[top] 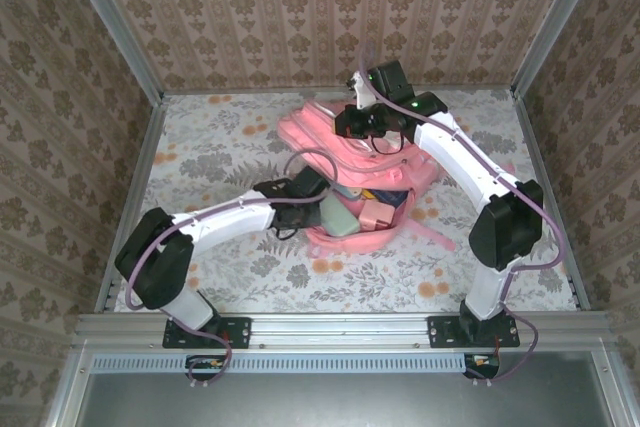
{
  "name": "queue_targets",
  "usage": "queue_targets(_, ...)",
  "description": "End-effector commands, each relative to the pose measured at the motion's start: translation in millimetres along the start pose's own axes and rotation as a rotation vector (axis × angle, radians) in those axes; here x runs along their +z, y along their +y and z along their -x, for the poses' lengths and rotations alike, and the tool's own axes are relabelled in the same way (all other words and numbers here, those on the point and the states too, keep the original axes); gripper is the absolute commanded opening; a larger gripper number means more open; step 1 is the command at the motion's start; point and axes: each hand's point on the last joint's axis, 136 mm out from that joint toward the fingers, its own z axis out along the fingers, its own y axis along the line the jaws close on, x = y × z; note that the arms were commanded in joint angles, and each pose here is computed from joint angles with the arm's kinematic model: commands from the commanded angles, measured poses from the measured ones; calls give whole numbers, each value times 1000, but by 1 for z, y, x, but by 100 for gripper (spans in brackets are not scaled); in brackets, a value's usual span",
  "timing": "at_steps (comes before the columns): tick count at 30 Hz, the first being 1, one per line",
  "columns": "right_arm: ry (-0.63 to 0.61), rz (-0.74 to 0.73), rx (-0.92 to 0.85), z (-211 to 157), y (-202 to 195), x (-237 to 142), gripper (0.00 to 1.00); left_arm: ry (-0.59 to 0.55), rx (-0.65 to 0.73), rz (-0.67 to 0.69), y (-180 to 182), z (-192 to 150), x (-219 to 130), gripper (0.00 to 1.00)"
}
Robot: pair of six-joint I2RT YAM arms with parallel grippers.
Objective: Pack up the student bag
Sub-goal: Rotate the student bag at the center of the table.
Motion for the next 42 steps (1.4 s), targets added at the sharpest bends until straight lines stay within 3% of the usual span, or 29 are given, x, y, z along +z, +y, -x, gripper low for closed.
queue_targets(1, -139, -14, -58, 31, 5, -22, 16, 21, -39, -30, -23, -12, -9, 24)
queue_targets(3, -144, -37, -46, 22, -2, -31, 34, 26, -33, -11, -21, -11, -14, 41)
queue_targets(6, -157, -75, -14, 5, -14, -48, 36, 4, -27, 11, -11, -5, -28, 63)
queue_targets(8, -165, -114, 29, -8, -29, -60, 43, -1, -26, 24, -2, -3, -37, 69)
queue_targets(10, -173, -135, 64, -23, -37, -73, 44, -10, -28, 53, 13, -3, -49, 75)
queue_targets(16, -191, -197, 155, -74, -55, -102, 57, -52, -93, 24, 53, 16, -74, 77)
queue_targets(20, -172, -205, 257, -110, -68, -102, 58, -114, -143, -68, 63, 60, -83, 80)
queue_targets(24, -157, -218, 364, -143, -82, -92, 67, -179, -35, -178, 38, 120, -81, 88)
queue_targets(29, -128, -221, 487, -183, -94, -77, 77, -101, 91, -269, 4, 171, -40, 86)
queue_targets(35, -114, -203, 543, -205, -96, -60, 79, -61, 221, -328, -27, 222, 9, 84)
queue_targets(40, -90, -197, 563, -217, -98, -42, 82, -28, 245, -371, -41, 247, 52, 82)
queue_targets(42, -82, -200, 563, -220, -100, -35, 83, -25, 194, -439, -36, 262, 63, 81)
